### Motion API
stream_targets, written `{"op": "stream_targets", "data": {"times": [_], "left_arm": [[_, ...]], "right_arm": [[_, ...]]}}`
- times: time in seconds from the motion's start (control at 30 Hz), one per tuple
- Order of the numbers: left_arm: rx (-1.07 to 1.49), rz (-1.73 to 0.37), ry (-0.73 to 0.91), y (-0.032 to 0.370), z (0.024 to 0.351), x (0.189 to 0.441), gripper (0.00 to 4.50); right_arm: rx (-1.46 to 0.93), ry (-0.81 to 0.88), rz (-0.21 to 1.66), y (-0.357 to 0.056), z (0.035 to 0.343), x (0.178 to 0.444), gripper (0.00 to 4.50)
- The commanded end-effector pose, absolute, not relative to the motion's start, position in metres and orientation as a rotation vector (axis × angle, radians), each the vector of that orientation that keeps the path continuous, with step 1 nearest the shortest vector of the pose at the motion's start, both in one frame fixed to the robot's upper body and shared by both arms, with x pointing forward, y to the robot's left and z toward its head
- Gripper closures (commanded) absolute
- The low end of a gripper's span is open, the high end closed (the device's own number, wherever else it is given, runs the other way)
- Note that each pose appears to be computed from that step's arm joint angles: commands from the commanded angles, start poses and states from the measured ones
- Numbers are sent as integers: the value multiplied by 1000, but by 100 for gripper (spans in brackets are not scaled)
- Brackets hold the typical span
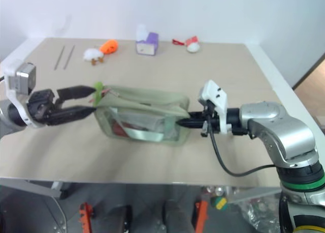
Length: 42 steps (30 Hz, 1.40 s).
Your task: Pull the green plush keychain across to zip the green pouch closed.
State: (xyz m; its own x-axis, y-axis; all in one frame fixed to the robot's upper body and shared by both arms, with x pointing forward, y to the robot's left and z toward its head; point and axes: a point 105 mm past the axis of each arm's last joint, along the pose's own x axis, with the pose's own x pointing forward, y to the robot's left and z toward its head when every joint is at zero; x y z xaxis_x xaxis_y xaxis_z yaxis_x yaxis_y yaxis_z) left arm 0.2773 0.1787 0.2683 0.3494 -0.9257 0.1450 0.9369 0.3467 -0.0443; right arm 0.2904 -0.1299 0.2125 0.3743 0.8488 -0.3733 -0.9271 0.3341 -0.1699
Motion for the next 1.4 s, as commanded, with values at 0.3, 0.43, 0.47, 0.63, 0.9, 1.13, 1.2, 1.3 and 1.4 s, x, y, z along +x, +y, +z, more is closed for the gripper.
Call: {"op": "stream_targets", "data": {"times": [0.3,0.43,0.47,0.63,0.9,1.13,1.2,1.3,1.4], "left_arm": [[-205,-728,-75,242,243,341,0],[-247,-732,-64,236,234,347,0],[-256,-740,-62,233,233,348,0],[-277,-790,-50,222,231,347,0],[-264,-889,27,201,217,340,0],[-265,-884,12,192,220,349,186],[-263,-886,0,191,223,349,246],[-269,-887,-16,193,226,349,352],[-272,-875,-35,195,230,350,448]], "right_arm": [[-425,188,1167,-126,217,293,446],[-428,184,1175,-125,217,291,446],[-428,183,1174,-124,217,291,446],[-434,182,1166,-125,217,290,446],[-436,183,1148,-128,217,290,446],[-436,182,1142,-128,218,291,450],[-437,182,1141,-128,217,291,450],[-437,183,1140,-129,217,291,450],[-438,184,1138,-129,217,291,450]]}}
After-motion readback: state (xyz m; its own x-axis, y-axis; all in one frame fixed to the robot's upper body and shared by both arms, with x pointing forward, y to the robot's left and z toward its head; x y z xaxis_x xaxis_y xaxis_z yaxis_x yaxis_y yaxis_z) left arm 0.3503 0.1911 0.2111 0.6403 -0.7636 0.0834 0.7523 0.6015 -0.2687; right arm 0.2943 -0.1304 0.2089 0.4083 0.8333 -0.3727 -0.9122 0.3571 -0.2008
